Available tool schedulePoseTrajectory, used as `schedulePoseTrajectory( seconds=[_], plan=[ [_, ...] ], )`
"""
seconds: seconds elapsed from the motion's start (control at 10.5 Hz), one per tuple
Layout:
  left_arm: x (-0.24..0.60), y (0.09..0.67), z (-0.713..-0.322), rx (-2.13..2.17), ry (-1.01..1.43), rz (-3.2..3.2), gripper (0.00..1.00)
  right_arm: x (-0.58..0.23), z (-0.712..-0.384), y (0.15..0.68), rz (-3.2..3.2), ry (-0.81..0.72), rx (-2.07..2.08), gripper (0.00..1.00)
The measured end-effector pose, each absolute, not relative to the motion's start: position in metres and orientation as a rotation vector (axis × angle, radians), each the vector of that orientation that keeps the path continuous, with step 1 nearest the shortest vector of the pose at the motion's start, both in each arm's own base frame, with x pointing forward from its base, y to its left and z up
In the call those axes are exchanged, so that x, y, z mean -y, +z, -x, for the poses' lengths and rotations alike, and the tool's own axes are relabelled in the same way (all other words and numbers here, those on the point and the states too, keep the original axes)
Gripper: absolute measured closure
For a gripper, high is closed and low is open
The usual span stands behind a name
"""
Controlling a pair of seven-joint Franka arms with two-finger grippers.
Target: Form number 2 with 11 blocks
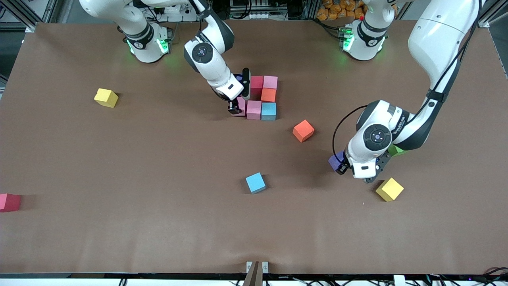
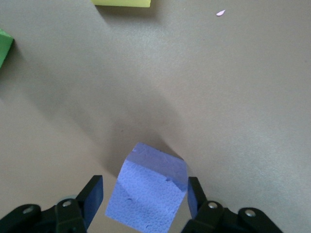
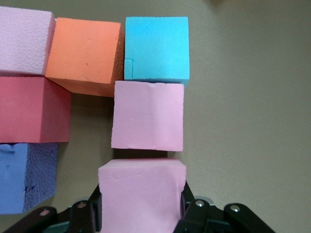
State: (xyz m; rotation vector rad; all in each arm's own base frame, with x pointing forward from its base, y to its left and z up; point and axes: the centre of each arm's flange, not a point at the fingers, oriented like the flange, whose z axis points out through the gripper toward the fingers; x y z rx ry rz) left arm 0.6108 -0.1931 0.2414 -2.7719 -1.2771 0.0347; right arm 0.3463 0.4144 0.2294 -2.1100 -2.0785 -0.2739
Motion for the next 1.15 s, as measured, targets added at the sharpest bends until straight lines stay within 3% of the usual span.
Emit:
schedulePoseTrajectory(
  seconds=[1.15],
  plan=[
    [0.202,0.228,-0.606,1.006,0.043,2.925,0.21,-0.419,-0.342,0.228,2.117,-0.271,2.067,0.41]
  ],
)
